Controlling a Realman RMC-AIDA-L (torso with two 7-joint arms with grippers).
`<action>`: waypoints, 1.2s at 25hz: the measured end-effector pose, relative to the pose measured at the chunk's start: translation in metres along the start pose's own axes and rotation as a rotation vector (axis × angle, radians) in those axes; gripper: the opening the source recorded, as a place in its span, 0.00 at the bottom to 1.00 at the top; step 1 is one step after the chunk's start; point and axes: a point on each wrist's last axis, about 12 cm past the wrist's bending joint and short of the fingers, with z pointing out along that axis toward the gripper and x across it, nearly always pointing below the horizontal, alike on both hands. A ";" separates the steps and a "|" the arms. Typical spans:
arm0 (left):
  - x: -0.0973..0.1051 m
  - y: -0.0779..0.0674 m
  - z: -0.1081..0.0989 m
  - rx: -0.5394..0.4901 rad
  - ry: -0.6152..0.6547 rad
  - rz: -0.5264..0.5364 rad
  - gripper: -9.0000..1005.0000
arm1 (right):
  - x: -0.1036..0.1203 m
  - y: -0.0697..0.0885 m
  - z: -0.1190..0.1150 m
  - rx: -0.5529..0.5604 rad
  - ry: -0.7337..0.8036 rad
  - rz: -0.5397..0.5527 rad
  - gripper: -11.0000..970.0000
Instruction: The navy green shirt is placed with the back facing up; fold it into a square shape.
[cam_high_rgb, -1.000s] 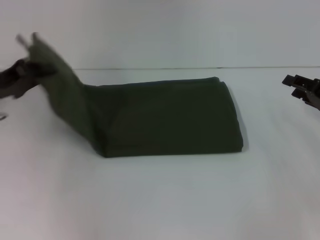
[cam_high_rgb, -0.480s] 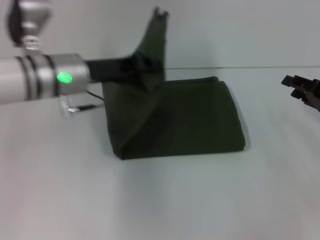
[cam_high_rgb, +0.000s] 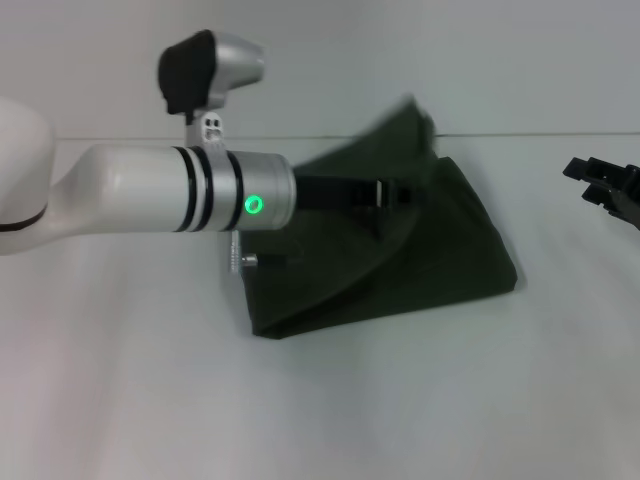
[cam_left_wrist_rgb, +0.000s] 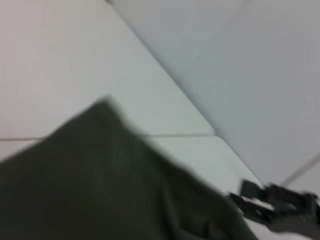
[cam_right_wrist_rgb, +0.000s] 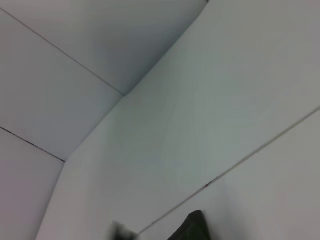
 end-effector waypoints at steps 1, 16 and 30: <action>0.002 -0.006 0.003 0.024 0.017 0.055 0.13 | 0.000 0.000 0.000 0.001 0.000 -0.001 0.63; 0.015 0.046 -0.126 0.129 -0.362 -0.252 0.59 | -0.004 0.004 0.000 -0.021 0.030 -0.037 0.63; 0.046 0.069 -0.153 0.066 -0.393 -0.320 0.95 | -0.007 0.071 0.054 0.035 0.452 -0.214 0.63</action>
